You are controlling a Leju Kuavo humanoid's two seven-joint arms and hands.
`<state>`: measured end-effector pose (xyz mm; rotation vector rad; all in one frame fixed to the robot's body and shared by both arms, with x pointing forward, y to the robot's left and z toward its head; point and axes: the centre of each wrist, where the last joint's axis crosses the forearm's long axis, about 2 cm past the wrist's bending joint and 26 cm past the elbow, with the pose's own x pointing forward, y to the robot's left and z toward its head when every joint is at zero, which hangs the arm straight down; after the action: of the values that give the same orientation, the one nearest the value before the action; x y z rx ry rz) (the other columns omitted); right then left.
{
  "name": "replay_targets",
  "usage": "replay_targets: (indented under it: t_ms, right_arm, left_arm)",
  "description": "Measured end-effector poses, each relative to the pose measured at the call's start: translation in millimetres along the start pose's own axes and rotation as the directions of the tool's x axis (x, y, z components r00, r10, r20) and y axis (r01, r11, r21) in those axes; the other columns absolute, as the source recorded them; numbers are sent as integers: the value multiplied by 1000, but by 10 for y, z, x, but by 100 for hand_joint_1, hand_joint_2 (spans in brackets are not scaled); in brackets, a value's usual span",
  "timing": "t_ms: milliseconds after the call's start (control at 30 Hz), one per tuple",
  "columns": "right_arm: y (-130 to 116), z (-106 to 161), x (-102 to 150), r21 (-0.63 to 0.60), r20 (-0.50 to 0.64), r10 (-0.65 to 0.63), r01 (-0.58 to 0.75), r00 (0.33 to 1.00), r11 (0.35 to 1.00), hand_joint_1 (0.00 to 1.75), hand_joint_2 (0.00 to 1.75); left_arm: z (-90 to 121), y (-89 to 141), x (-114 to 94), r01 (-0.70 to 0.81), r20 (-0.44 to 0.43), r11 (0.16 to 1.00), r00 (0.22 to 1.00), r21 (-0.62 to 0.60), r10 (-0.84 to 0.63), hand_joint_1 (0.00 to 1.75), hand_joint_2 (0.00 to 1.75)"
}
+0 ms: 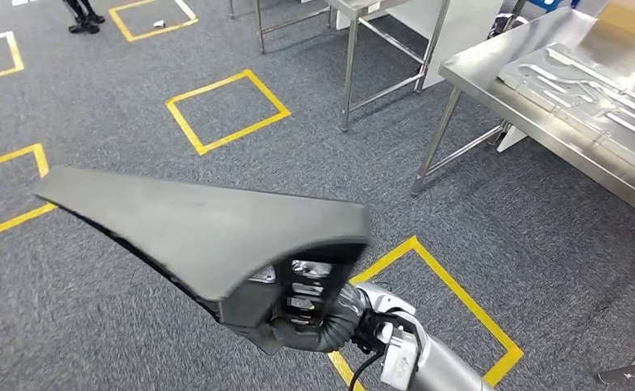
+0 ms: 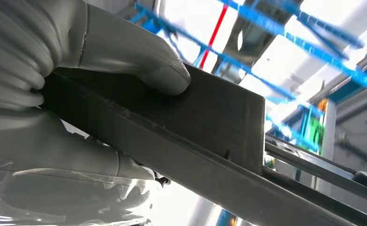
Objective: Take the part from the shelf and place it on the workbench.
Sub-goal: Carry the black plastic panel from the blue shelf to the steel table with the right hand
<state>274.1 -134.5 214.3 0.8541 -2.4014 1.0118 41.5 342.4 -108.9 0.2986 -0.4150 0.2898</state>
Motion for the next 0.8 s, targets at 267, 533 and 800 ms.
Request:
replay_targets:
  t_ms: [267,533,800]
  right_arm:
    - [-100,10,157,-34,43,102,-100,994,994,166,175]
    - [-97,163,162,-83,12,60,-58,998,995,166,175]
    - [-103,163,79,-112,-5,18,-19,1000,994,166,175]
  left_arm:
    - [-7,7,17,-2,-19,1000,1000,-8,2,0,175]
    - [-10,-4,28,21,-14,999,1000,-30,-21,0,175]
    - [4,-28,2,29,-24,999,999,-37,-29,0,175]
